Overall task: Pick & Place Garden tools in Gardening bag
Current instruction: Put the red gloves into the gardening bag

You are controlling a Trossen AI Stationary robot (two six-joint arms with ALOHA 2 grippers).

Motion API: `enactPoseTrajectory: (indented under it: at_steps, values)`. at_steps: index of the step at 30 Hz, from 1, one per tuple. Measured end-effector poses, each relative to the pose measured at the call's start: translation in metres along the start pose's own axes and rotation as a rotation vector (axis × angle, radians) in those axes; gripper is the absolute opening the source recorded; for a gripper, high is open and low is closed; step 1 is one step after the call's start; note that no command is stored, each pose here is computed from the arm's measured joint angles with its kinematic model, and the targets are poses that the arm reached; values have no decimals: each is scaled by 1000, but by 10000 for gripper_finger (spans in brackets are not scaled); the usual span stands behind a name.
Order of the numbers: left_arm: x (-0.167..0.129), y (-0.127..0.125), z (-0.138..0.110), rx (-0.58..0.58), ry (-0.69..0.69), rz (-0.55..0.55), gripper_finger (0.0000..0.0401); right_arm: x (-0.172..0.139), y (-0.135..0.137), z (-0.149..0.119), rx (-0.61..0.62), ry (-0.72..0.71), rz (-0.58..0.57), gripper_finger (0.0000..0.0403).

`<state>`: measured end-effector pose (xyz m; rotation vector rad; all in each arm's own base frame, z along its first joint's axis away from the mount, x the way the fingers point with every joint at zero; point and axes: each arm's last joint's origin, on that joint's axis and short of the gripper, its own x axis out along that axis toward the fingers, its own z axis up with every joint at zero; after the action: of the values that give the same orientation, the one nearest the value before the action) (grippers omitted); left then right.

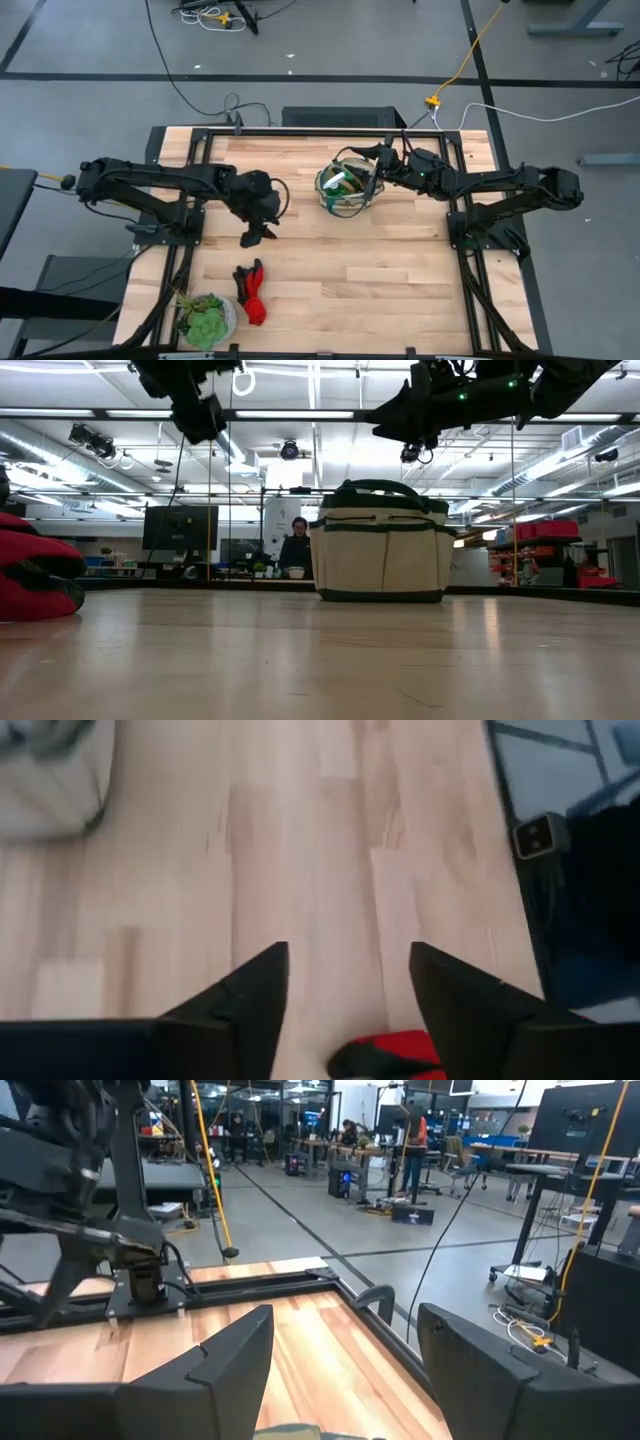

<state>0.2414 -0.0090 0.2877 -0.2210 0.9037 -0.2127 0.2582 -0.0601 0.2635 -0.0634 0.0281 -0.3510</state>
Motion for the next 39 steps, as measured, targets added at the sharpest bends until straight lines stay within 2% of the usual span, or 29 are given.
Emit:
enactPoseTrajectory:
  at_steps: [3,5,10,16,25,31,39]
  values:
    - [7,2,-4,-111,64,6,241,0,0,1,-11,-5,-1,249]
    - [10,2,-5,-142,92,3,254,0,0,1,-23,-6,0,249]
    - [17,-2,-7,-149,127,-5,269,0,0,1,-25,-8,-1,249]
    - [21,-10,-7,-165,133,-17,268,0,0,0,-26,-1,0,249]
    - [23,-33,-25,-419,264,65,248,0,0,1,-26,-7,0,249]
    - [26,-49,-30,-576,269,98,241,0,2,1,-46,-11,60,249]
    - [38,-65,-37,-779,328,145,240,0,2,1,-49,-12,68,249]
